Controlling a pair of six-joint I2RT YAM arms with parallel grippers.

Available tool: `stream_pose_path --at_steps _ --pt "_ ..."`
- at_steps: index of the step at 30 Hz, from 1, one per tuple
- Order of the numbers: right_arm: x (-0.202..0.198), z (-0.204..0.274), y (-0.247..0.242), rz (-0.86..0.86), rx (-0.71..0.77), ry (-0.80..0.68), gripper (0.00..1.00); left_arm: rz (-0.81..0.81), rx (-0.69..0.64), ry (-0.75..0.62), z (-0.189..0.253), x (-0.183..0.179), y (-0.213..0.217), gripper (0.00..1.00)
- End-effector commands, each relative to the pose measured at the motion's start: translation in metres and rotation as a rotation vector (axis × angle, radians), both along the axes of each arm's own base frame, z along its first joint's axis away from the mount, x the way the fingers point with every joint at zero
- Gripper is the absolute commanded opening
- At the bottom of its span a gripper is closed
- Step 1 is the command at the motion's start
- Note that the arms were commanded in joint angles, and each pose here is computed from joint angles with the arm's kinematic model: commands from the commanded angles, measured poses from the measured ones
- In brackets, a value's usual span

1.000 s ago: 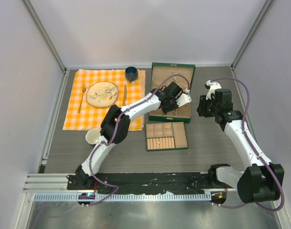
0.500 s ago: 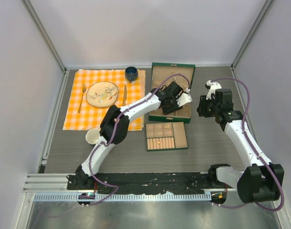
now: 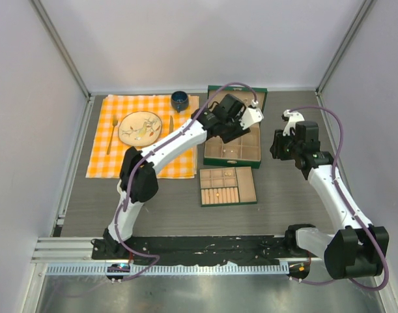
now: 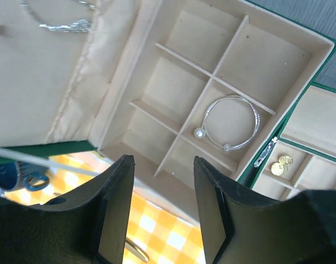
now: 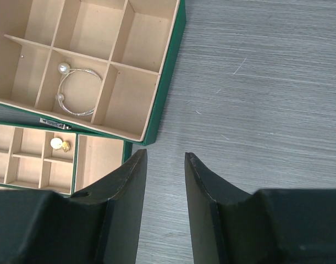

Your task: Organize the mixed jewelry

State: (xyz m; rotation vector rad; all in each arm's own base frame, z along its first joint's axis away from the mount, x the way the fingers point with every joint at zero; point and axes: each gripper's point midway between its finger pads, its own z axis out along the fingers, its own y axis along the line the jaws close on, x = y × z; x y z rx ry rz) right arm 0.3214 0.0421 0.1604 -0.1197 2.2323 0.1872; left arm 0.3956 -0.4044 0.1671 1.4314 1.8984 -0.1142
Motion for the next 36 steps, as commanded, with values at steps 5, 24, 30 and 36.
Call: stream_pose_path --at_steps 5,24,30,36 --pt "0.006 0.027 0.011 0.075 0.024 -0.045 0.42 0.101 -0.171 0.023 0.066 -0.006 0.049 0.55" --pt "-0.034 -0.059 0.081 0.291 -0.048 0.232 0.4 0.309 -0.196 0.036 0.05 -0.022 0.131 0.67" --pt "-0.037 -0.072 0.092 0.334 -0.065 0.289 0.36 0.321 -0.167 0.052 0.034 -0.024 0.136 0.67" --pt "-0.069 -0.061 0.112 0.684 -0.223 0.281 0.38 0.312 -0.166 0.056 0.03 -0.026 0.141 0.67"
